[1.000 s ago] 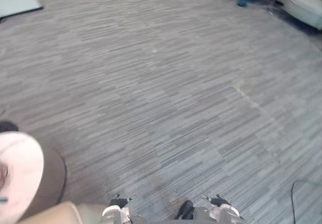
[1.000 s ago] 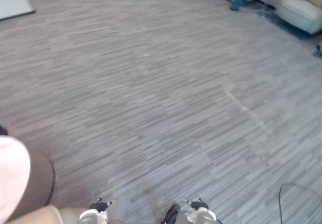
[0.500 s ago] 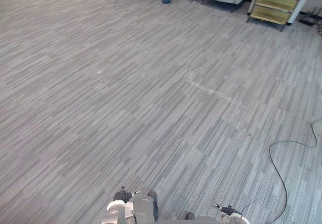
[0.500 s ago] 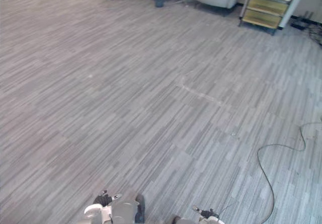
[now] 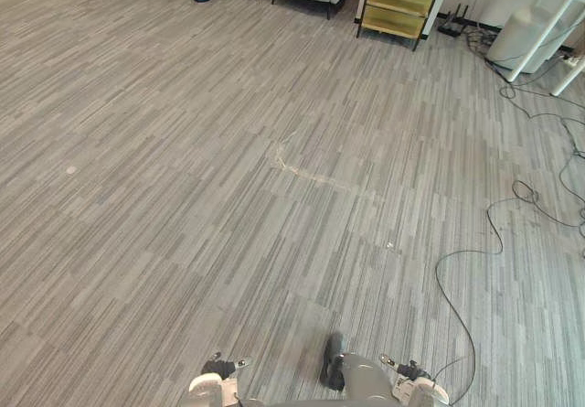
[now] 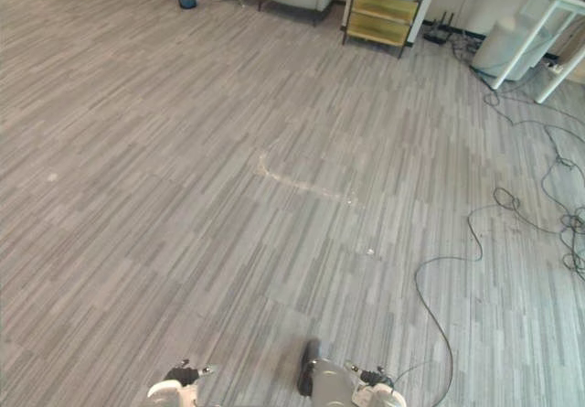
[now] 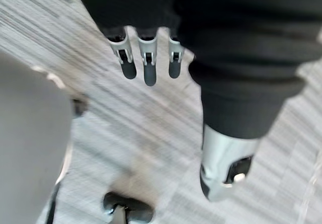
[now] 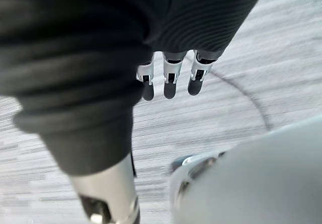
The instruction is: Pick up cushions and gather them together orderly.
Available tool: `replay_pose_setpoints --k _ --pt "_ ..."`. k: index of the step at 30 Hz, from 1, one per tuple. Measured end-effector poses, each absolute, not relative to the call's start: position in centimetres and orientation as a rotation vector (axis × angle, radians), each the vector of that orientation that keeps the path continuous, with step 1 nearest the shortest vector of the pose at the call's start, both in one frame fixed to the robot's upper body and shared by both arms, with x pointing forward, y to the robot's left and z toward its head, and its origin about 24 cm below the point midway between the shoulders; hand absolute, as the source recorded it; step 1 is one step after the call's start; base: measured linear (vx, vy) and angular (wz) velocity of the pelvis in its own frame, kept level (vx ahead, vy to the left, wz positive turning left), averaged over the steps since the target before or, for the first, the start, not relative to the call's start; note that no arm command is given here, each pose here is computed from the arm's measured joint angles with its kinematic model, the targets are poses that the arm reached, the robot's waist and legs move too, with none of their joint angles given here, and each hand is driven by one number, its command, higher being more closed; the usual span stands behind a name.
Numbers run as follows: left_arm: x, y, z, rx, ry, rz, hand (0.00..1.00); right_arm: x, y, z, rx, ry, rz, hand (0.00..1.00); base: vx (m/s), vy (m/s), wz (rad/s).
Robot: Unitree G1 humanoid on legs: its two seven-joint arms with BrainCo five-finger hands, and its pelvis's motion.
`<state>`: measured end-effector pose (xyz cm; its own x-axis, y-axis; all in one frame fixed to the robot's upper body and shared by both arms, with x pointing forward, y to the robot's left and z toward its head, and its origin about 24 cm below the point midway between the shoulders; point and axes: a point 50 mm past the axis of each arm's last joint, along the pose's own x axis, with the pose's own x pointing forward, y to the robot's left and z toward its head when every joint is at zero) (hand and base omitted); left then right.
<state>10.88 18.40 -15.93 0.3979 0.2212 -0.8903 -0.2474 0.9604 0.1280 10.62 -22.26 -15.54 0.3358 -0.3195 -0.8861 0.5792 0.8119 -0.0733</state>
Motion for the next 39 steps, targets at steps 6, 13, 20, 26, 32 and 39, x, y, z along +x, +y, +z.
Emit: replay_pose_setpoints --k 6,13,20,26,32,39 --pt "12.3 18.5 -15.1 -0.083 1.035 0.333 0.00 11.3 -21.5 -15.4 0.247 1.074 -0.549 0.00 0.51 -0.210 -0.31" --pt "13.4 18.4 -14.5 -0.085 0.975 0.328 0.00 11.7 -20.6 -15.5 0.273 1.073 -0.544 0.00 0.52 0.023 -0.42" --pt "13.3 19.1 -14.7 -0.027 1.012 0.299 0.00 11.1 -19.1 -15.8 0.291 1.097 -0.508 0.00 0.58 0.187 -0.22" --pt "13.0 18.3 -15.1 -0.018 1.049 0.265 0.00 11.9 -19.6 -15.4 0.290 1.055 -0.513 0.00 0.45 0.024 0.09" --pt "11.7 18.0 -15.7 -0.050 1.093 0.290 0.00 10.6 -21.8 -15.6 0.289 1.074 -0.592 0.00 0.44 -0.221 0.43" --pt "12.0 17.4 -15.4 -0.089 1.062 0.290 0.00 10.6 -22.3 -15.5 0.263 1.078 -0.585 0.00 0.52 -0.291 0.24"
